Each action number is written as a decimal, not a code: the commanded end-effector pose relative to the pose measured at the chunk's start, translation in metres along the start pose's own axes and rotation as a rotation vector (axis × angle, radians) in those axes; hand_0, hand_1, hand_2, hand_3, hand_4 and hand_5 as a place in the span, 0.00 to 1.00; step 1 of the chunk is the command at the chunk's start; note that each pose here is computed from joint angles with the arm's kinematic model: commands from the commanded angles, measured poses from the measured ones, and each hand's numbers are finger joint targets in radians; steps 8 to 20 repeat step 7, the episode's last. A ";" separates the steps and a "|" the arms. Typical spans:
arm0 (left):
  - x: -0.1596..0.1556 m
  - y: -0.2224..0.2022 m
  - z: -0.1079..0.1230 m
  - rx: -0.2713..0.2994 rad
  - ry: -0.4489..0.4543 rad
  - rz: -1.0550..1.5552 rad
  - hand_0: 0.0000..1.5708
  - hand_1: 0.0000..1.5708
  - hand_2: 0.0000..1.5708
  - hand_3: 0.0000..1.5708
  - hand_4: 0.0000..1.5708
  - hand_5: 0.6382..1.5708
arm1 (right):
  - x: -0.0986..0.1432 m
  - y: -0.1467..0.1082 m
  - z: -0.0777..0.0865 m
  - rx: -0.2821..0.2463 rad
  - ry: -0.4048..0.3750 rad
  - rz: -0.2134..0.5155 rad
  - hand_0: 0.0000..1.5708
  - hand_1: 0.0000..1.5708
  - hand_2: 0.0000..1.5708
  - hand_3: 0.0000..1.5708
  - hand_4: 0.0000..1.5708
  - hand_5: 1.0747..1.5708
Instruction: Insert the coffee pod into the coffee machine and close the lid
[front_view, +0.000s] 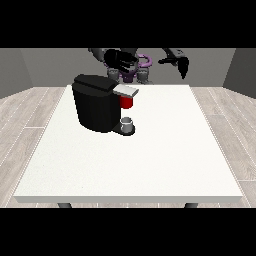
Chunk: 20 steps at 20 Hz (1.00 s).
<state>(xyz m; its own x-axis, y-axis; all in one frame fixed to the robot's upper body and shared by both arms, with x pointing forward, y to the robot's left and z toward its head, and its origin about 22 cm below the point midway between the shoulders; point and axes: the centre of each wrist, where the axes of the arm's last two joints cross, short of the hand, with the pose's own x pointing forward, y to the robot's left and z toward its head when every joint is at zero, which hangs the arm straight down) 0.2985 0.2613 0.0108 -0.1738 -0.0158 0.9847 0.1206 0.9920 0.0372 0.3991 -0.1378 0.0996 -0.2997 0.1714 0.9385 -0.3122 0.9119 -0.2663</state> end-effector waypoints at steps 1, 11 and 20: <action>-0.003 0.001 0.002 0.039 0.046 0.019 0.00 0.00 0.00 0.00 0.12 1.00 | -0.019 0.021 0.022 0.098 -0.024 -0.108 0.00 0.00 0.00 0.00 0.22 1.00; -0.024 0.004 0.036 0.069 0.102 0.018 0.00 0.00 0.00 0.00 0.12 1.00 | -0.072 0.027 0.087 -0.061 0.087 -0.240 0.00 0.00 0.00 0.00 0.10 1.00; -0.024 0.004 0.036 0.069 0.102 0.018 0.00 0.00 0.00 0.00 0.12 1.00 | -0.072 0.027 0.087 -0.061 0.087 -0.240 0.00 0.00 0.00 0.00 0.10 1.00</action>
